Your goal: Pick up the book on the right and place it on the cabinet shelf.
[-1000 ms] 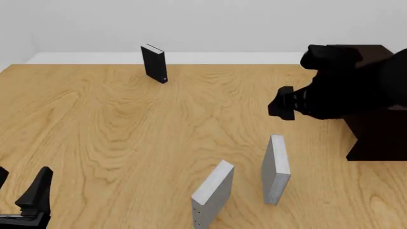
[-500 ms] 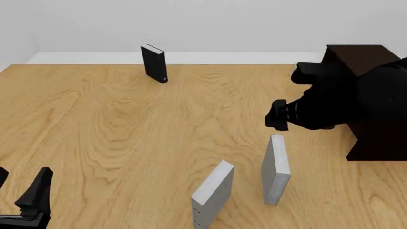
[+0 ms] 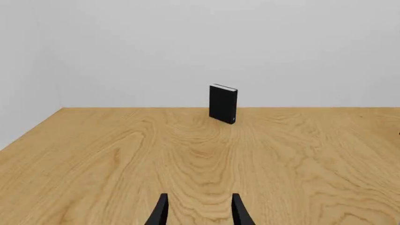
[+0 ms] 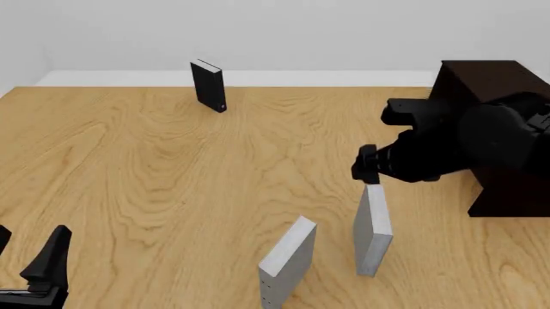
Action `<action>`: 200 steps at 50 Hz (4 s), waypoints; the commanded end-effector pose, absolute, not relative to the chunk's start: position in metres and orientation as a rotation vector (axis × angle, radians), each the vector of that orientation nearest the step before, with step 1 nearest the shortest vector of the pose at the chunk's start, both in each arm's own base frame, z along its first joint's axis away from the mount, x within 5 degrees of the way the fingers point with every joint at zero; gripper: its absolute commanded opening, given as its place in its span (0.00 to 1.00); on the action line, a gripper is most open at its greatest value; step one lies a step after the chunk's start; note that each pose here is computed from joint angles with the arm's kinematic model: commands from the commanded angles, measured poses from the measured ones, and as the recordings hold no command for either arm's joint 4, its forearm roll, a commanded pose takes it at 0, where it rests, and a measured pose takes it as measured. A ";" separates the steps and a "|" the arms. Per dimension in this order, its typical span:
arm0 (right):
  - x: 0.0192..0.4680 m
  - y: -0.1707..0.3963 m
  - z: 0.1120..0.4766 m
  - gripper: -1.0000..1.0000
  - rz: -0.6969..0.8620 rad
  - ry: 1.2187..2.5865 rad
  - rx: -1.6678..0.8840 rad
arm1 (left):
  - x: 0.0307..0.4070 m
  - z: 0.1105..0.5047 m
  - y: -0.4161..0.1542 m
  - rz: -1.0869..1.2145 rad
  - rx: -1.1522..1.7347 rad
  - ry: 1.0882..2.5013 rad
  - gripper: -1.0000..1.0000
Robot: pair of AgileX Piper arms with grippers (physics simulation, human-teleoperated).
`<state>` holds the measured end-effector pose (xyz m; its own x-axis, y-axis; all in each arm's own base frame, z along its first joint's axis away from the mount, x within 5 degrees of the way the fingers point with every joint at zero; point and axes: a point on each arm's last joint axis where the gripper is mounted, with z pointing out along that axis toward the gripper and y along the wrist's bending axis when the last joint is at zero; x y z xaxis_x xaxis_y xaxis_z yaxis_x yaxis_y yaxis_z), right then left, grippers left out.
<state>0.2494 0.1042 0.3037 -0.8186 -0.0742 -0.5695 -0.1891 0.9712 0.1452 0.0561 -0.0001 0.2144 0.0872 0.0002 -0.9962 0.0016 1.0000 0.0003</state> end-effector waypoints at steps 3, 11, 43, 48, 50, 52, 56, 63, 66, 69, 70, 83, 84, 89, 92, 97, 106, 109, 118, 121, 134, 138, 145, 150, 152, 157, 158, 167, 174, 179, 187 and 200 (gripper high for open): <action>0.250 0.104 0.288 1.00 0.255 2.538 -0.188 | 0.056 0.214 0.000 -0.002 0.001 1.484 1.00; 0.253 0.103 0.277 1.00 0.249 2.546 -0.185 | 0.056 0.214 0.000 -0.001 0.002 1.484 1.00; 0.256 0.096 0.250 1.00 0.232 2.564 -0.144 | 0.056 0.214 0.000 -0.001 0.001 1.484 1.00; 0.256 0.098 0.247 1.00 0.236 2.564 -0.148 | 0.056 0.214 0.000 -0.001 0.001 1.484 1.00; 0.257 0.098 0.246 1.00 0.235 2.565 -0.149 | 0.056 0.214 0.000 -0.001 0.001 1.484 1.00; 0.257 0.097 0.245 1.00 0.235 2.566 -0.145 | 0.056 0.214 0.000 -0.001 0.002 1.484 1.00; 0.259 0.095 0.242 1.00 0.226 2.569 -0.142 | 0.056 0.214 0.000 -0.001 0.002 1.484 1.00; 0.261 0.098 0.238 1.00 0.233 2.572 -0.140 | 0.056 0.214 0.000 -0.001 0.002 1.484 1.00; 0.262 0.098 0.235 1.00 0.230 2.575 -0.138 | 0.056 0.214 0.000 -0.001 0.001 1.484 1.00; 0.263 0.097 0.233 1.00 0.226 2.578 -0.139 | 0.056 0.214 0.000 -0.001 0.002 1.484 1.00; 0.263 0.098 0.233 1.00 0.230 2.577 -0.136 | 0.056 0.214 0.000 -0.001 0.002 1.484 1.00; 0.262 0.103 0.233 0.00 0.237 2.575 -0.154 | 0.056 0.215 0.000 -0.001 0.002 1.484 1.00; 0.263 0.100 0.234 0.00 0.227 2.576 -0.156 | 0.056 0.215 0.000 -0.001 0.002 1.484 1.00; 0.264 0.097 0.243 0.00 0.222 2.563 -0.159 | 0.056 0.215 0.000 -0.001 0.002 1.484 1.00; 0.264 0.096 0.252 0.00 0.220 2.550 -0.167 | 0.056 0.215 0.000 -0.001 0.001 1.484 1.00; 0.264 0.092 0.264 0.00 0.208 2.535 -0.188 | 0.056 0.215 0.000 -0.001 0.001 1.484 1.00; 0.262 0.092 0.287 0.00 0.190 2.497 -0.272 | 0.056 0.215 0.000 -0.001 0.002 1.484 1.00; 0.262 0.090 0.296 0.00 0.183 2.472 -0.290 | 0.056 0.215 0.000 -0.001 0.002 1.484 1.00; 0.265 0.084 0.326 0.00 0.158 2.387 -0.332 | 0.056 0.215 0.000 -0.001 0.001 1.484 1.00; 0.268 0.078 0.337 0.00 0.132 2.352 -0.346 | 0.056 0.215 0.000 -0.001 0.002 1.484 1.00; 0.272 0.062 0.350 0.00 -0.034 2.190 -0.569 | 0.056 0.215 0.000 -0.001 0.001 1.484 1.00; 0.270 0.063 0.354 0.00 -0.041 2.140 -0.585 | 0.056 0.215 0.000 -0.001 0.002 1.484 1.00; 0.264 0.058 0.351 0.00 -0.097 2.040 -0.629 | 0.056 0.215 0.000 -0.001 0.002 1.484 1.00; 0.258 0.063 0.353 0.00 -0.107 1.959 -0.664 | 0.056 0.215 0.000 -0.001 0.001 1.484 1.00; 0.257 0.059 0.354 0.00 -0.134 1.940 -0.674 | 0.056 0.215 0.000 -0.001 0.002 1.484 1.00; 0.250 0.060 0.351 0.00 -0.186 1.863 -0.748 | 0.056 0.214 0.000 -0.001 0.001 1.484 1.00; 0.249 0.057 0.349 0.00 -0.213 1.847 -0.756 | 0.056 0.214 0.000 -0.001 0.001 1.484 1.00; 0.243 0.053 0.316 0.00 -0.345 1.777 -0.932 | 0.056 0.215 0.000 -0.001 0.002 1.484 1.00; 0.234 0.043 0.296 0.00 -0.471 1.696 -1.013 | 0.056 0.215 0.000 -0.001 0.001 1.484 1.00; 0.228 0.044 0.271 0.00 -0.548 1.631 -1.129 | 0.056 0.215 0.000 -0.001 0.002 1.484 1.00; 0.226 0.047 0.258 0.00 -0.623 1.531 -1.214 | 0.056 0.215 0.000 -0.001 0.001 1.484 1.00; 0.227 0.050 0.233 0.00 -0.737 1.410 -1.342 | 0.056 0.215 0.000 -0.001 0.001 1.484 1.00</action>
